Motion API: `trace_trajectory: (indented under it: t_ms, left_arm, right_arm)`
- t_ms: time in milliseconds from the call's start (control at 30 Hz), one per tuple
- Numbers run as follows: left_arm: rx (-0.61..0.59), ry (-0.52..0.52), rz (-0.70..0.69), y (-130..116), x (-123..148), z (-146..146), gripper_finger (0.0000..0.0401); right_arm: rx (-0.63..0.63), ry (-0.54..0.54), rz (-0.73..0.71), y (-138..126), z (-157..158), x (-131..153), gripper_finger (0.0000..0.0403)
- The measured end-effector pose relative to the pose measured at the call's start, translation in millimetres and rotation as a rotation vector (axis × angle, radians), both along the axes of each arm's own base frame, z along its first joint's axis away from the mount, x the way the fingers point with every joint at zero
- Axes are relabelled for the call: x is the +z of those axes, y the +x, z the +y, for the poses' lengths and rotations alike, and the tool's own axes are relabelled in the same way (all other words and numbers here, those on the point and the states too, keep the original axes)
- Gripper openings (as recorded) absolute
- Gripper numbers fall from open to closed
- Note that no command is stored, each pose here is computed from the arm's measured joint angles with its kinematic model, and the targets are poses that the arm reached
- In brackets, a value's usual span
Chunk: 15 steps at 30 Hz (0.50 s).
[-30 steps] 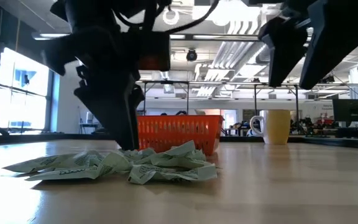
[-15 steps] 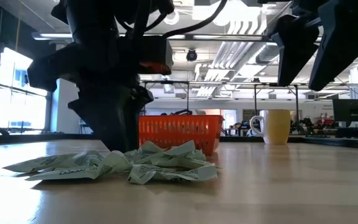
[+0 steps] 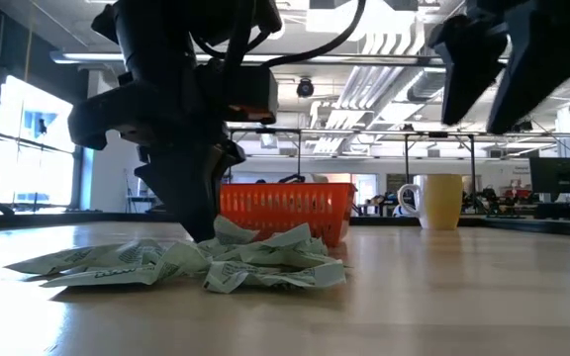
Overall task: Pick and place Stevia / Truvia into bins
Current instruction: Put the stevia packet into the orange bin
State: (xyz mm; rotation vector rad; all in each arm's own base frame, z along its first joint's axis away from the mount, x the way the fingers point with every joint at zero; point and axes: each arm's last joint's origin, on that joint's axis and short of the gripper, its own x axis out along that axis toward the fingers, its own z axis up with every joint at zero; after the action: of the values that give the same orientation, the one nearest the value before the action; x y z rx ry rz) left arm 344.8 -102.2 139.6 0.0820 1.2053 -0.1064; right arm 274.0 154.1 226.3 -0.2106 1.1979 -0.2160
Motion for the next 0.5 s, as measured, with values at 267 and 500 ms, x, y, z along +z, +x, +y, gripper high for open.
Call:
trace_trajectory:
  t_ms: [267,500]
  left_arm:
    - [0.028,0.014,0.042,3.5,46.9,-4.0,0.0021]
    - [0.087,0.099,-0.147,11.4,112.0,20.5,0.0027]
  right_arm:
    - [-0.069,-0.128,-0.027,-23.1,-27.1,33.2,0.0346]
    - [-0.146,-0.11,-0.123,-38.0,-49.6,62.4,0.0346]
